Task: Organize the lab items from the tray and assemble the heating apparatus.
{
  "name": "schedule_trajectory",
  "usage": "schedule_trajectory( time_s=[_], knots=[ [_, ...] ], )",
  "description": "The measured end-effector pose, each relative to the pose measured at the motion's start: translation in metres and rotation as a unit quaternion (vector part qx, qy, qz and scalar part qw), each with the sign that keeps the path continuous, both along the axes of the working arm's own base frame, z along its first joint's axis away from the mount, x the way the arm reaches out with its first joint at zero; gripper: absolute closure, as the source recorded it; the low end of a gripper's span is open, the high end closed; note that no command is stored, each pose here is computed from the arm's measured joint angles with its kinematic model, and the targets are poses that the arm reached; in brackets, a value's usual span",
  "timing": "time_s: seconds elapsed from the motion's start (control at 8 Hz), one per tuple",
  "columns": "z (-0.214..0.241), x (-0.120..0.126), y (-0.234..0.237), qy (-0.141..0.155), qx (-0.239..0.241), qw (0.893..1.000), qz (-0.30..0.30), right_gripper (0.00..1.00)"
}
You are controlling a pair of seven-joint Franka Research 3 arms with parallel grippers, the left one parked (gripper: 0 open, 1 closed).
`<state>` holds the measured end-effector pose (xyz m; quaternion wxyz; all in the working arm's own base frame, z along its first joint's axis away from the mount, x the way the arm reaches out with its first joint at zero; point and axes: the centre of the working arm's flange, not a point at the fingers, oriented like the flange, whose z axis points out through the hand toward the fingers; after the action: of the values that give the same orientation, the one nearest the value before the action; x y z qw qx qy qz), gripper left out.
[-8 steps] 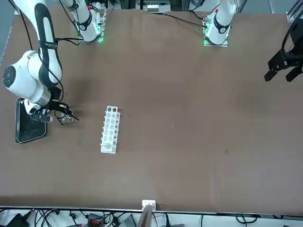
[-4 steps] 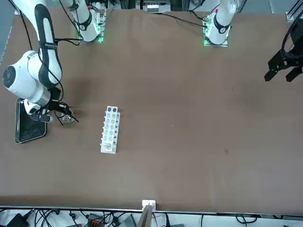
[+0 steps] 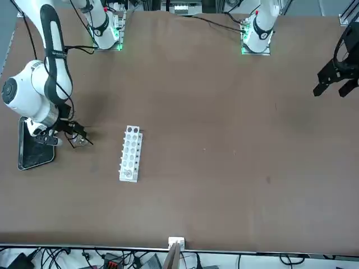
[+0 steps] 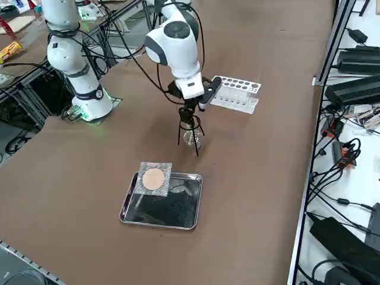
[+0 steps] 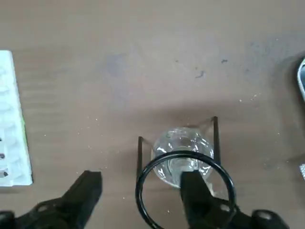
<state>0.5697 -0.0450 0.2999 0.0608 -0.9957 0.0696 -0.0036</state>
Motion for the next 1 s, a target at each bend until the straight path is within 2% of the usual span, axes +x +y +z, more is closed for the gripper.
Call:
schedule_trajectory(
  time_s=[0.5,0.75,1.0],
  knots=[
    [0.052,0.018,-0.007,0.019,0.025,0.999,0.010,0.00],
    [0.085,0.021,-0.050,0.027,-0.043,0.998,0.045,0.00],
    [0.096,0.016,-0.099,0.042,-0.107,0.988,0.102,0.00]
  ],
)
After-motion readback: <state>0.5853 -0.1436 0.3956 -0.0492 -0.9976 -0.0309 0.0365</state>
